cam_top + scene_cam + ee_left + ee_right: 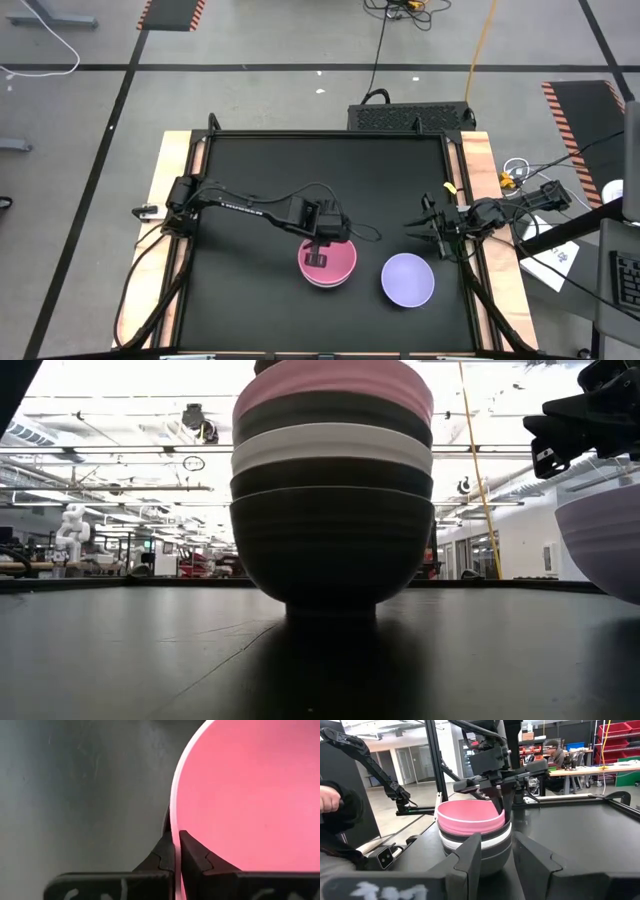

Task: Nest bowls inside each other
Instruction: Stack the pink bowl on top of the stacked black bowl

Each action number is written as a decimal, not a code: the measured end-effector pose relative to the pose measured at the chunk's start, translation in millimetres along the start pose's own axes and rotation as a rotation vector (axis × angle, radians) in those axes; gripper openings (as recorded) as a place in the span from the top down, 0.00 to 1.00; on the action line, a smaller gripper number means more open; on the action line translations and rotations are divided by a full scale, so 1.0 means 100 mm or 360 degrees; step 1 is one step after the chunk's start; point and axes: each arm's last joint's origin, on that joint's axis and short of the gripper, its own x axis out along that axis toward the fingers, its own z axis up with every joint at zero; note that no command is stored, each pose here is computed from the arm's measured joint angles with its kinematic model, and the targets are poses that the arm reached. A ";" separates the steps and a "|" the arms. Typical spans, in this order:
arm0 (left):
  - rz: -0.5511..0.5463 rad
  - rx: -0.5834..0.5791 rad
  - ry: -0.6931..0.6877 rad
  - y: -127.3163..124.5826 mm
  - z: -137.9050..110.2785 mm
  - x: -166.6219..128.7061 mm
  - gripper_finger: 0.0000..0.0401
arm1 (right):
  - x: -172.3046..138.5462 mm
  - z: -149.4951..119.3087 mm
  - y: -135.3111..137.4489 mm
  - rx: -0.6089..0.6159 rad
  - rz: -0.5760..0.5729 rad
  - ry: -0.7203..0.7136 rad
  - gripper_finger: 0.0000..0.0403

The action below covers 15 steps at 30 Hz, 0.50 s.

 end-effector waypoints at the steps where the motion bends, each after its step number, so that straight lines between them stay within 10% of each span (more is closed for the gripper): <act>1: 0.0003 -0.0001 0.0013 0.00 -0.01 0.00 0.99 | 0.00 0.00 0.00 0.0000 0.0000 0.0000 0.74; 15: 0.0174 0.0010 0.0150 0.04 -0.09 -0.01 0.99 | 0.00 0.00 0.00 -0.0006 0.0000 0.0000 0.74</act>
